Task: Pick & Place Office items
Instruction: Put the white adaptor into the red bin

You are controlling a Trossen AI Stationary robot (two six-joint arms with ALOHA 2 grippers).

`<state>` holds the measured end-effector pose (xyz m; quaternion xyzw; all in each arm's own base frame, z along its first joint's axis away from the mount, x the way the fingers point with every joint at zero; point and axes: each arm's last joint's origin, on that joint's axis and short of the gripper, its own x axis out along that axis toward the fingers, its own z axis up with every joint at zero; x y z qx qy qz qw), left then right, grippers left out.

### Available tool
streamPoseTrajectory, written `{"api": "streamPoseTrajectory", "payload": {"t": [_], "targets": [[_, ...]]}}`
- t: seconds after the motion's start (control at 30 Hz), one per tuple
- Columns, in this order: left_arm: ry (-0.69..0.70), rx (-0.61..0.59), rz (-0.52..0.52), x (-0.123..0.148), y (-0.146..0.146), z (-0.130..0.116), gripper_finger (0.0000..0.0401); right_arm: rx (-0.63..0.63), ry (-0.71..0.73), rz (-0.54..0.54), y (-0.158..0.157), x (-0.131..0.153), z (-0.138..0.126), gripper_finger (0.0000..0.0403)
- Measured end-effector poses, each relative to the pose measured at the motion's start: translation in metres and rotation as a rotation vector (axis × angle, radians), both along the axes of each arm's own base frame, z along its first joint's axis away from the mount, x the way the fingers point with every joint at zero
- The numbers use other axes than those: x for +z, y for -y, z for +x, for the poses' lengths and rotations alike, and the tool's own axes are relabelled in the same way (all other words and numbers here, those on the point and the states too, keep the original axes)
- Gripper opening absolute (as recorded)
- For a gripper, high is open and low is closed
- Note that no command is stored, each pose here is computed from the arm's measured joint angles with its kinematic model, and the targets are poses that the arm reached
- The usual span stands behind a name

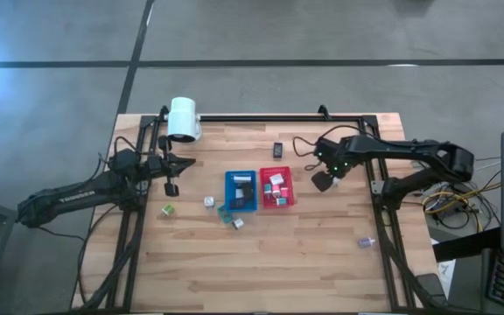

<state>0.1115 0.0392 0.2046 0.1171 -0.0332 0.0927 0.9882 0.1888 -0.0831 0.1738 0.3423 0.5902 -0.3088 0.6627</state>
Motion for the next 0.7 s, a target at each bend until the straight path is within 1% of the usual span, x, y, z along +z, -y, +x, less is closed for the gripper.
{"api": "streamPoseTrajectory", "payload": {"t": [0.07,0.23,0.33,0.43,0.5,0.57,0.7], "targets": [[0.0,0.0,0.0,0.0,0.0,0.0,0.0012,-0.003,0.041,-0.032,0.0,0.009,0.001,0.0246],[0.0,0.0,0.0,0.0,0.0,0.0,0.0012,-0.076,0.002,-0.089,0.0,0.013,-0.003,0.0294],[0.0,0.0,0.0,0.0,0.0,0.0,0.0012,-0.091,-0.047,-0.076,0.0,0.003,-0.004,0.0322],[0.0,0.0,0.0,0.0,0.0,0.0,0.0012,-0.089,-0.093,-0.055,0.001,-0.009,-0.003,0.0342],[-0.001,0.0,0.0,0.0,0.0,0.0,0.0012,-0.085,-0.124,-0.044,0.002,-0.018,-0.001,0.0348],[0.0,0.0,0.0,0.0,0.0,0.0,0.0012,-0.069,-0.138,-0.055,0.004,-0.025,0.003,0.035],[-0.001,0.0,0.0,0.0,0.0,0.0,0.0012,-0.036,-0.151,-0.06,0.008,-0.035,0.009,0.0336]]}}
